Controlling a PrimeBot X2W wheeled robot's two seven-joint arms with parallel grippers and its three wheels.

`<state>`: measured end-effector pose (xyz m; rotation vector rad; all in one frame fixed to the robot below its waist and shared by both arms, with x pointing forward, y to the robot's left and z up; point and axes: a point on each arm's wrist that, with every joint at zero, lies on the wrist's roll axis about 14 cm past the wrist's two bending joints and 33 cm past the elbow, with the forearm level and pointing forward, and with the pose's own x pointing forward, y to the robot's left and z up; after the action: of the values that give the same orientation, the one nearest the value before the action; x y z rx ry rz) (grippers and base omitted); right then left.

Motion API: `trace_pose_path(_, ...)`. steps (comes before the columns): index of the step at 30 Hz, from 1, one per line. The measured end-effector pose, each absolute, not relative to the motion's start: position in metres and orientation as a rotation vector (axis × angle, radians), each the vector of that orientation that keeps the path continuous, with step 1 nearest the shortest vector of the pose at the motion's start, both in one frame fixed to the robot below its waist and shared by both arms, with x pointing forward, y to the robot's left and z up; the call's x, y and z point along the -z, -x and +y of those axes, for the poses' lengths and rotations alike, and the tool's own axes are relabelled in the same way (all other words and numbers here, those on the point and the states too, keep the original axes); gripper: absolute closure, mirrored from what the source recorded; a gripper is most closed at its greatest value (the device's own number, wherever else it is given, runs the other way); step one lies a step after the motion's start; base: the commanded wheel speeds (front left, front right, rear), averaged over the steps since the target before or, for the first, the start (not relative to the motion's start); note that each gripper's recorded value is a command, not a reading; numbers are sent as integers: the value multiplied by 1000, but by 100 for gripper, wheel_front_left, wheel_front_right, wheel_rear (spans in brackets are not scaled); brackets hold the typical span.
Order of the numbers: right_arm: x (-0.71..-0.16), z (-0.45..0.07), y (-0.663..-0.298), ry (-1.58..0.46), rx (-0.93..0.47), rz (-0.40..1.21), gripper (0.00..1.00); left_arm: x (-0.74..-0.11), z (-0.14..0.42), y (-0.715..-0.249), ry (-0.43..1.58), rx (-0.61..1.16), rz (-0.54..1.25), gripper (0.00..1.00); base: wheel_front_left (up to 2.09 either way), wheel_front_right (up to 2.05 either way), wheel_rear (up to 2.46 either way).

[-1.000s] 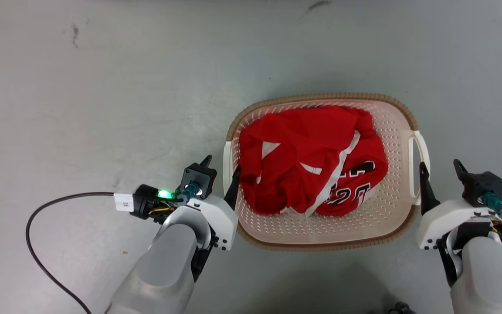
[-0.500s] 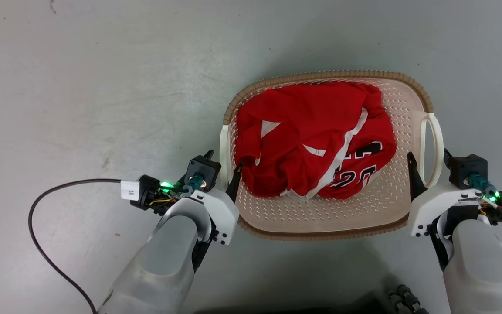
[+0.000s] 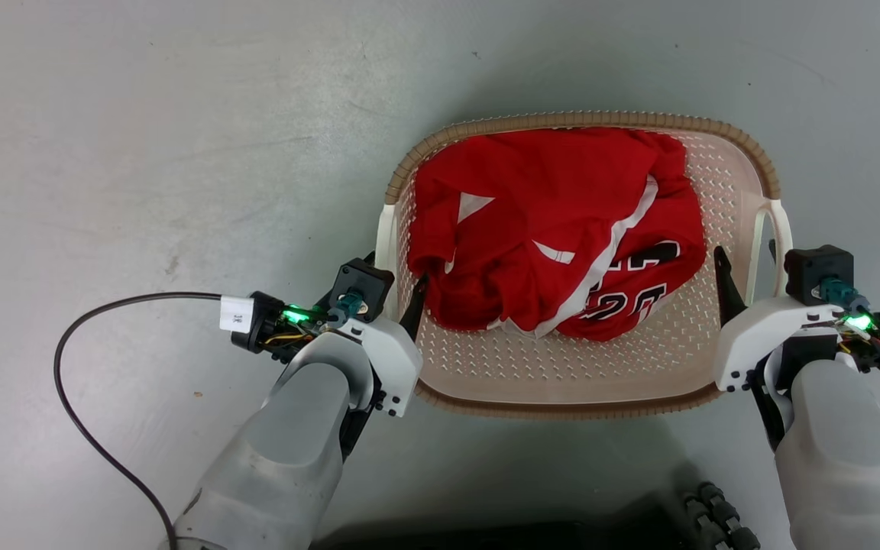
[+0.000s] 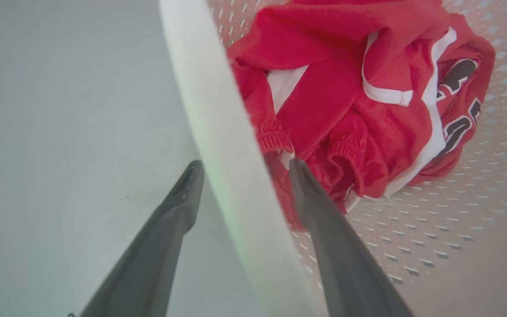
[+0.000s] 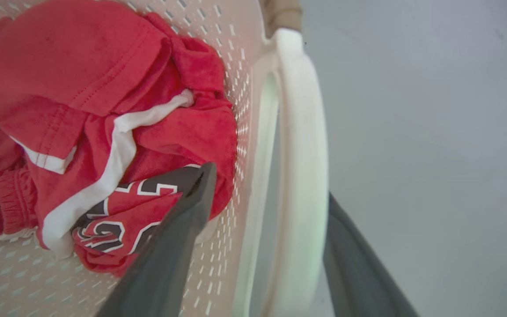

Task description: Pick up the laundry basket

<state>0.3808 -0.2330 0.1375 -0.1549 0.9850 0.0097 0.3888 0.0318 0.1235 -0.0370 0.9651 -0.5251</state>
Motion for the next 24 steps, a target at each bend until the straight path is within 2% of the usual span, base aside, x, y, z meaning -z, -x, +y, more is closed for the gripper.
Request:
trace_pose_path(1,-137,-233,-380,154,-8,989,100,-122,32,-388,33,528,969,31,0,0,0)
trace_pose_path(2,-135,-233,-378,148,-5,998,100,-122,32,-388,31,530,970,89,0,0,0)
trace_pose_path(3,-134,-233,-375,139,0,1008,100,-122,32,-389,30,532,967,100,0,0,0)
trace_pose_path(12,-140,-221,-375,114,-15,1007,100,-133,32,-395,26,529,948,100,0,0,0)
trace_pose_path(24,-182,-203,-372,127,-90,953,100,-183,48,-389,52,459,908,100,0,0,0)
